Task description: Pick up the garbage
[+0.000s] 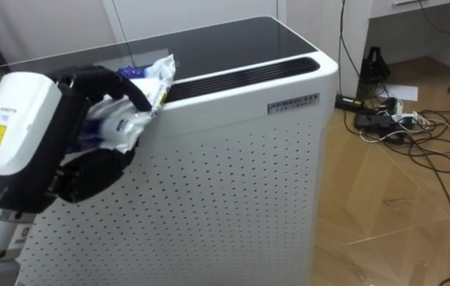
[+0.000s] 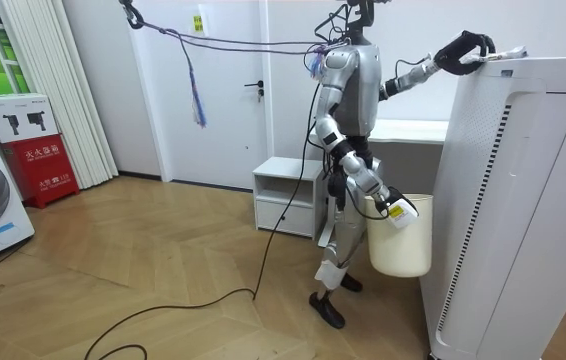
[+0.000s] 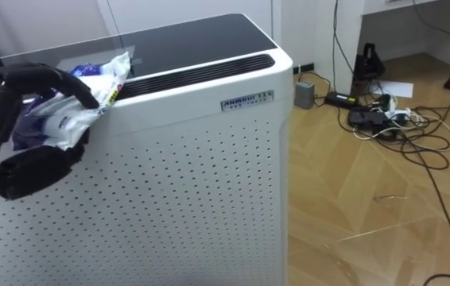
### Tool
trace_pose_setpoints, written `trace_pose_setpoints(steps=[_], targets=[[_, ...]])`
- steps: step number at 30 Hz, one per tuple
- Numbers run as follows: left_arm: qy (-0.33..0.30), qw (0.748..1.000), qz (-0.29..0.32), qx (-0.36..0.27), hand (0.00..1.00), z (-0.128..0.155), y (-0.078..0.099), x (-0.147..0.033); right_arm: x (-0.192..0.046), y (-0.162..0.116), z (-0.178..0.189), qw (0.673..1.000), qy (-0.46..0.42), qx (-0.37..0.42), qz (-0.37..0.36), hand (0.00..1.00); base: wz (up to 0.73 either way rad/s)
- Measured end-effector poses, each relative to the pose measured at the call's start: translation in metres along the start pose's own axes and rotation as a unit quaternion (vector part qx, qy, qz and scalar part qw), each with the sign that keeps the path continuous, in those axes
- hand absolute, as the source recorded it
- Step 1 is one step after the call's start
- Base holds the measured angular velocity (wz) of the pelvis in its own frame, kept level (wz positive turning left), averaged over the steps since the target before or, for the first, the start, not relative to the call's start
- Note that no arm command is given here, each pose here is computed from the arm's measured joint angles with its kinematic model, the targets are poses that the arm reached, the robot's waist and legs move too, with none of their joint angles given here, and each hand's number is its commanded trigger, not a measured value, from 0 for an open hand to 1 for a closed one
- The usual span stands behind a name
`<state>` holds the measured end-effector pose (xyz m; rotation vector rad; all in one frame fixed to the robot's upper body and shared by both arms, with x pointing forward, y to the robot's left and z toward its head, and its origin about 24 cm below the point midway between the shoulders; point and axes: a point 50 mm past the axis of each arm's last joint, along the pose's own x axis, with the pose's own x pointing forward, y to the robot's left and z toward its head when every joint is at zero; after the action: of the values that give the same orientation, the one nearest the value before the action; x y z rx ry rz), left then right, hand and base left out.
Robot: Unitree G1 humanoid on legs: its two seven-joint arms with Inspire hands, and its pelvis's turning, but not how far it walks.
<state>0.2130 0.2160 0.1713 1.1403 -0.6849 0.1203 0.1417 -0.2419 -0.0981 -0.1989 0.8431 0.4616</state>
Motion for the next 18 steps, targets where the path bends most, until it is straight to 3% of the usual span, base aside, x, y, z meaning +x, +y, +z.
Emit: trace_pose_setpoints(steps=[8, 13, 18], targets=[[0.009, 0.999, 0.019, -0.025, 1.00, -0.002, 0.004, 0.002, 0.001, 0.002, 0.007, 1.000, -0.013, -0.010, 0.004, 1.00, 0.00], [0.031, 0.992, 0.039, -0.115, 1.00, -0.004, 0.009, 0.000, 0.002, 0.003, 0.012, 1.000, -0.023, -0.014, 0.006, 1.00, -0.06], [0.049, 0.959, 0.052, -0.273, 1.00, -0.007, 0.010, -0.003, 0.003, 0.006, 0.013, 0.999, -0.028, -0.008, 0.014, 1.00, 0.08]])
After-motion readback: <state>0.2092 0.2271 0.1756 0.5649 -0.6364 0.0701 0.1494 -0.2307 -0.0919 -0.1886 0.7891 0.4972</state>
